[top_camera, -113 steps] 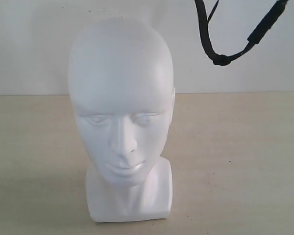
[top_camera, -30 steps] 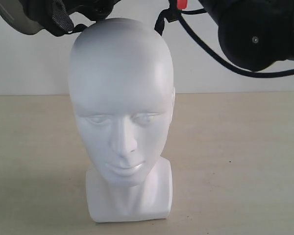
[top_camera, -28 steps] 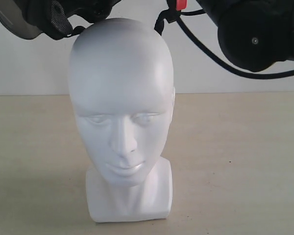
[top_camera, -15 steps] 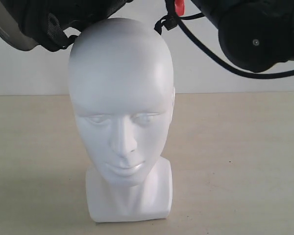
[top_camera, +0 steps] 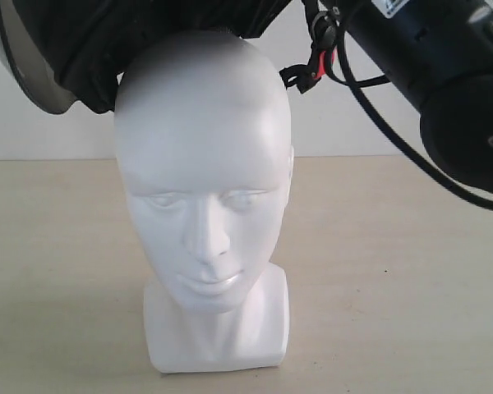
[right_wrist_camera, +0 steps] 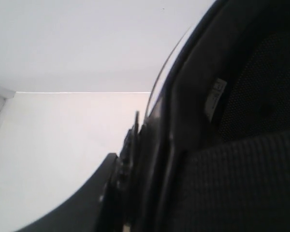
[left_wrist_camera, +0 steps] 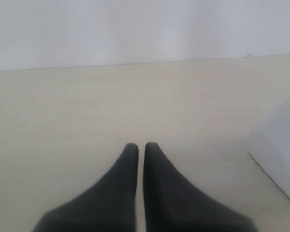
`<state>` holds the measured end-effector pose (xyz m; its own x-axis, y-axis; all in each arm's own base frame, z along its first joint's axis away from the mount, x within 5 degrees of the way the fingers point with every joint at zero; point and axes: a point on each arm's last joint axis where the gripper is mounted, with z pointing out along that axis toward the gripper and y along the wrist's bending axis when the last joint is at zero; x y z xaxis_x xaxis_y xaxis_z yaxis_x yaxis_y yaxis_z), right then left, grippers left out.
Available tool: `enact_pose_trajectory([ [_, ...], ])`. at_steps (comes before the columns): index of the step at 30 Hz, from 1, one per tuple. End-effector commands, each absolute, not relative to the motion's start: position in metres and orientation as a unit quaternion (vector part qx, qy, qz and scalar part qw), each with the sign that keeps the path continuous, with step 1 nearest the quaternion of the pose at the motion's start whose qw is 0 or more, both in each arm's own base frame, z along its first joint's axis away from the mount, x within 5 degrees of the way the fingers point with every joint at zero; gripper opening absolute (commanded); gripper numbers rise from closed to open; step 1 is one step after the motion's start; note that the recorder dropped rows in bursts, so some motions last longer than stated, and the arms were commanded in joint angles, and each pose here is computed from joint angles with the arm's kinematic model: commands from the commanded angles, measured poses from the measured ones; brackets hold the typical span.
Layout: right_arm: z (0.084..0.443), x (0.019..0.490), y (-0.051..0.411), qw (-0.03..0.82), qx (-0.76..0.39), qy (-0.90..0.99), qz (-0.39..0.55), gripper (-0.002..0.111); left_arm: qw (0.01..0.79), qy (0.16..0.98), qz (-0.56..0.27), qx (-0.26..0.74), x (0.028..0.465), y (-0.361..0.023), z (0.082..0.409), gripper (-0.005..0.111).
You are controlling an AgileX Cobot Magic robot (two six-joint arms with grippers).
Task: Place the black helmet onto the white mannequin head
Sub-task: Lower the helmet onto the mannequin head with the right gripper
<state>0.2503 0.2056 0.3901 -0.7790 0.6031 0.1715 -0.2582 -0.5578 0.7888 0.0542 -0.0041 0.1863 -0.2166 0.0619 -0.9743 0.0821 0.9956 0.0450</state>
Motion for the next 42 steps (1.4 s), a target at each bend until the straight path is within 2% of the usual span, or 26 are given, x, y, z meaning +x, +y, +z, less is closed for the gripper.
enact_pose_trajectory([
  [1, 0.405, 0.235, 0.195, 0.243, 0.182, 0.341, 0.889, 0.0, 0.625, 0.779, -0.007, 0.05, 0.054, -0.004, 0.185, 0.004],
  [16, 0.36, 0.23, 0.192, 0.229, 0.216, 0.387, 0.867, 0.0, 0.625, 0.779, -0.007, 0.05, 0.054, -0.004, 0.185, 0.004],
  [22, 0.359, 0.23, 0.191, 0.251, 0.207, 0.387, 0.862, 0.0, 0.625, 0.779, -0.007, 0.05, 0.054, -0.004, 0.185, 0.004],
  [35, 0.361, 0.229, 0.189, 0.232, 0.22, 0.383, 0.867, 0.0, 0.625, 0.779, -0.007, 0.05, 0.054, -0.004, 0.185, 0.004],
  [42, 0.37, 0.222, 0.182, 0.281, 0.227, 0.446, 0.819, 0.0, 0.625, 0.779, -0.007, 0.05, 0.054, -0.004, 0.185, 0.004],
])
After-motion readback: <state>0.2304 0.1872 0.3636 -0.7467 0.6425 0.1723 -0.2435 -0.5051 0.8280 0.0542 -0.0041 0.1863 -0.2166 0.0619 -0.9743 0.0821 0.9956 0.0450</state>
